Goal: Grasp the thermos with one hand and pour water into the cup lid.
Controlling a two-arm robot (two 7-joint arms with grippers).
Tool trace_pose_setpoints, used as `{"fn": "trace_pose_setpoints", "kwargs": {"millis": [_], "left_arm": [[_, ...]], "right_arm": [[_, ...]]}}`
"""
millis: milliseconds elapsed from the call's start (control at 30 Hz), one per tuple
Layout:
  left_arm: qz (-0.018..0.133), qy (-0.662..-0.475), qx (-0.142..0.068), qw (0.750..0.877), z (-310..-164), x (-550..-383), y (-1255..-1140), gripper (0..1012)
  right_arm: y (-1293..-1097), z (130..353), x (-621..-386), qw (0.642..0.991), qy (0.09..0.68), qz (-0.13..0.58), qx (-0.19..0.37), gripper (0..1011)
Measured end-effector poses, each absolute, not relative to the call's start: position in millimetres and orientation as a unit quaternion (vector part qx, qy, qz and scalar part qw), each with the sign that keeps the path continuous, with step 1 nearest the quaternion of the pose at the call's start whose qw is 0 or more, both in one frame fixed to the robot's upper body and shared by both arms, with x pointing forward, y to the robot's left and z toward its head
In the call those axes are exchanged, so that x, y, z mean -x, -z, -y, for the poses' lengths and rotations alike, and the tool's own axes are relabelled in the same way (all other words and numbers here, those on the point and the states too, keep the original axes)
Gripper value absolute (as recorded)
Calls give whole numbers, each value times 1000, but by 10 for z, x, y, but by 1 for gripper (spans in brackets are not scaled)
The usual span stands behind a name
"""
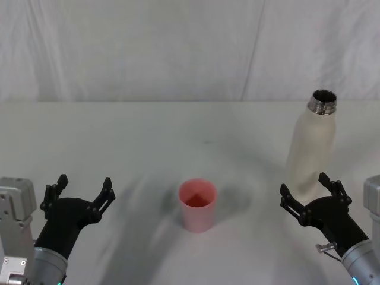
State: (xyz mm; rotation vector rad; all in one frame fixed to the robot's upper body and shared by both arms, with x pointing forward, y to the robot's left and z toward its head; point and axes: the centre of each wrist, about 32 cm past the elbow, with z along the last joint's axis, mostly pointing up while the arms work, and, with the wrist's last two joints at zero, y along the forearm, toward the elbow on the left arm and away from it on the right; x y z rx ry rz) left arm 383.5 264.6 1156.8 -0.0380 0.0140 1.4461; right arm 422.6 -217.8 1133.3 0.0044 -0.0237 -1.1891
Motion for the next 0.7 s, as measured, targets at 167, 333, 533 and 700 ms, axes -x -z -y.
{"fn": "trace_pose_setpoints", "kwargs": {"millis": [167, 333, 533, 700], "left_arm": [[-6, -662, 17, 750, -2646, -3835, -11568, 1001], [-6, -662, 17, 750, -2645, -3835, -11568, 1001], [-6, -662, 17, 750, -2645, -3835, -11568, 1001], [-6, -662, 17, 750, -2645, -3835, -11568, 1001]], "right_arm": [[-11333, 2178, -4226, 828, 560, 11, -2, 1001], [-11333, 2178, -4226, 828, 560, 11, -2, 1001], [-11333, 2177, -4226, 828, 560, 11, -2, 1001], [-11333, 2178, -4226, 828, 560, 11, -2, 1001]]}}
